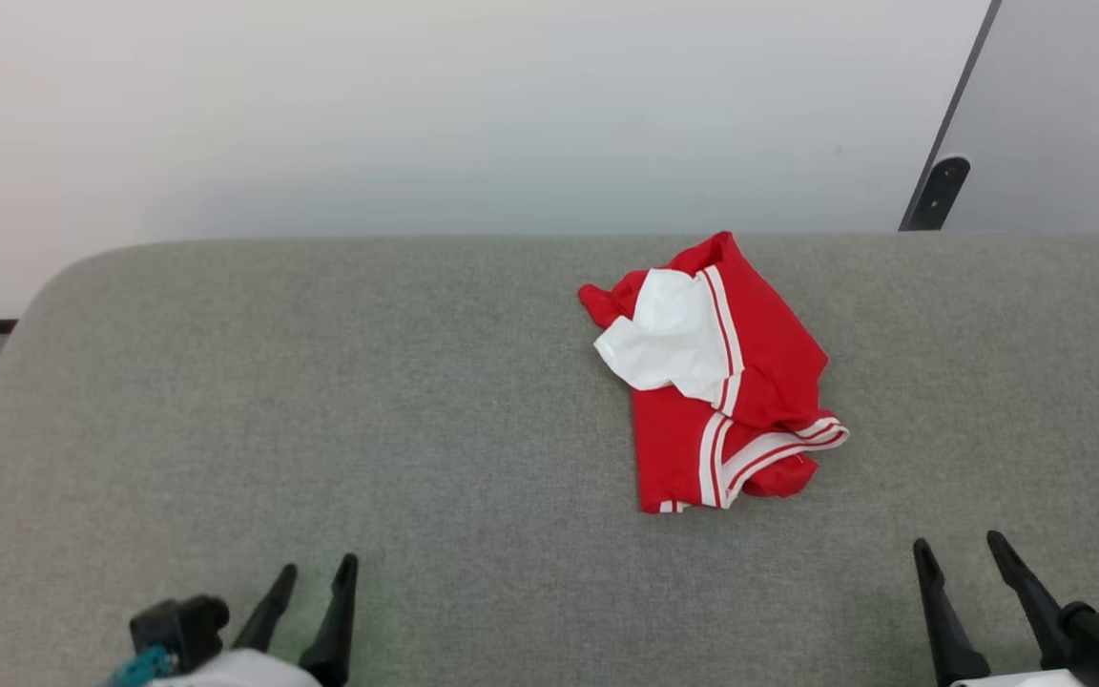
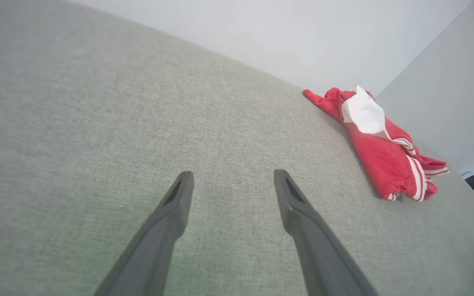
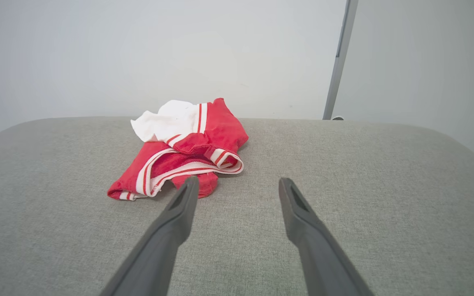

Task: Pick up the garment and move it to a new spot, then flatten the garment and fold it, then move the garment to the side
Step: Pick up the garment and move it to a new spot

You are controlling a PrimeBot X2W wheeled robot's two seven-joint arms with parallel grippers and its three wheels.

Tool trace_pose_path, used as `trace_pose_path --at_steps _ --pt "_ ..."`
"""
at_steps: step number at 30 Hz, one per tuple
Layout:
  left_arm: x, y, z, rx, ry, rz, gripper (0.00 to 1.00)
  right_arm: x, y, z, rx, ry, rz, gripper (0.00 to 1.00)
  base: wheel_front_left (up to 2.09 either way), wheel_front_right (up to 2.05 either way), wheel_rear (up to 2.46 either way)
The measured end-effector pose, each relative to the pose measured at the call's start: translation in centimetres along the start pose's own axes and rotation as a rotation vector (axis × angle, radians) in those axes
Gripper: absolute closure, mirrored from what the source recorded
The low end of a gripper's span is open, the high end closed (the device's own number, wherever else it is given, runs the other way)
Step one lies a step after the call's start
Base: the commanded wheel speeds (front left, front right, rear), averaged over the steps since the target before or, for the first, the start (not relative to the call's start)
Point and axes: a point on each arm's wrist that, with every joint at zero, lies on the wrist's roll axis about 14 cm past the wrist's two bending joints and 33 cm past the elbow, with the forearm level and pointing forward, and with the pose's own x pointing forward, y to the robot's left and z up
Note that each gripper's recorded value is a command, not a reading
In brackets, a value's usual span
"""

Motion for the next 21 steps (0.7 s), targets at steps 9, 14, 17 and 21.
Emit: trace_pose_path --at_steps 9,14,17,21 --pt "-2.8 -1.2 3.1 0.208 -0.175 0.009 0.0 -0.1 -0.4 1.3 0.015 -0.038 -0.018 0.0 0.0 0.0 0.0" --pt "-3.4 -1.7 4.4 0.264 -0.238 0.01 0.0 -0.1 -0.5 1.9 0.04 -0.057 -0.027 0.0 0.0 0.0 0.0" --pt "-3.8 -1.5 3.8 0.265 -0.227 0.018 0.0 -0.1 -0.3 1.7 0.048 -0.05 -0.025 0.0 0.0 0.0 0.0" --pt "-4.0 -1.4 3.0 0.273 -0.21 0.019 0.0 -0.2 -0.1 1.0 0.058 -0.035 -0.023 0.0 0.0 0.0 0.0"
